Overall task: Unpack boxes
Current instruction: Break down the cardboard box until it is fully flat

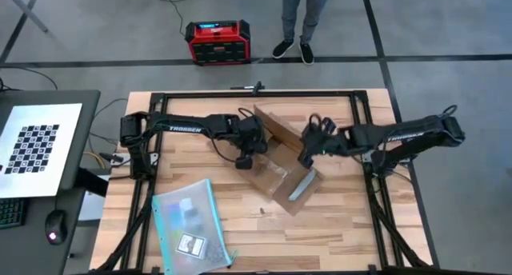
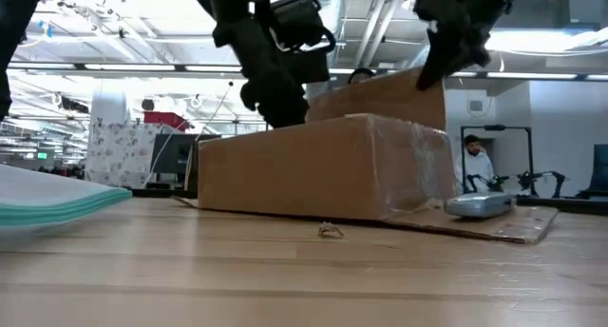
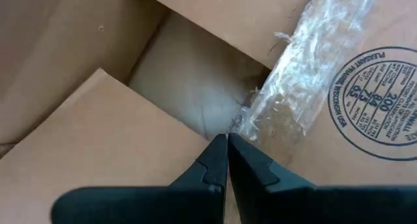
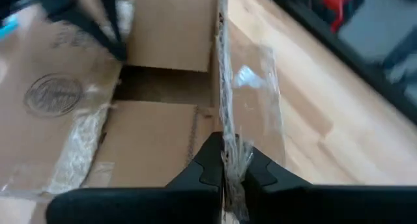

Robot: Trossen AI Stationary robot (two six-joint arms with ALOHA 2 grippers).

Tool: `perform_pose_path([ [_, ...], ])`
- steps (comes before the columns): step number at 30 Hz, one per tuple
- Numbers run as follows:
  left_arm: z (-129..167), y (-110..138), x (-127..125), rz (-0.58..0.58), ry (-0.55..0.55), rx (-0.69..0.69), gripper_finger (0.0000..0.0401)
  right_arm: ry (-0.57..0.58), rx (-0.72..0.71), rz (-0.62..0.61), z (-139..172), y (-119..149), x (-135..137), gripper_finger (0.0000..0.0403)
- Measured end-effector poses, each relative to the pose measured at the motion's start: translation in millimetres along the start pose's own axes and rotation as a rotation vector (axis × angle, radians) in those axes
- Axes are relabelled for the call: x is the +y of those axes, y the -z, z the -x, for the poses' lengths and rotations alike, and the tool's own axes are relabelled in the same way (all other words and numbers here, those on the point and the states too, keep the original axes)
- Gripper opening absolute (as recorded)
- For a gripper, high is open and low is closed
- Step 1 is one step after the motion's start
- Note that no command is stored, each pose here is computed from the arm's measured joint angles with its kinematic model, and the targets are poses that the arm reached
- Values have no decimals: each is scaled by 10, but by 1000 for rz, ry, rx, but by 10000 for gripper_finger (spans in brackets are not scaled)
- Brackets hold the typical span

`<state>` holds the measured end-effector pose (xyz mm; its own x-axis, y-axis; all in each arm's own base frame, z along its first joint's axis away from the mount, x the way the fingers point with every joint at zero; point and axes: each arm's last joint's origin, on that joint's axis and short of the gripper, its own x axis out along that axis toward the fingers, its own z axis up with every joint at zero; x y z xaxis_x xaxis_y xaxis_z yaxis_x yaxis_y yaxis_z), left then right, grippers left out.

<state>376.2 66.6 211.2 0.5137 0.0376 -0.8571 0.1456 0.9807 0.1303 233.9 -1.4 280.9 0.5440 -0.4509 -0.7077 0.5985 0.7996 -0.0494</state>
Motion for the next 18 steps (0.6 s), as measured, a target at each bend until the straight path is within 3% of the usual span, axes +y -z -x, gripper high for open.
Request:
perform_pose_path([
  [9, -82, 66, -66, 17, -38, -6, 0, -4, 186, -258, -344, 6, -537, 1],
  [12, -63, 41, -63, 35, -52, -26, 0, -3, 244, -293, -511, 125, -727, 1],
  [18, -9, -32, -38, 70, -76, -41, 0, -125, 280, -311, -749, 312, -957, 1],
])
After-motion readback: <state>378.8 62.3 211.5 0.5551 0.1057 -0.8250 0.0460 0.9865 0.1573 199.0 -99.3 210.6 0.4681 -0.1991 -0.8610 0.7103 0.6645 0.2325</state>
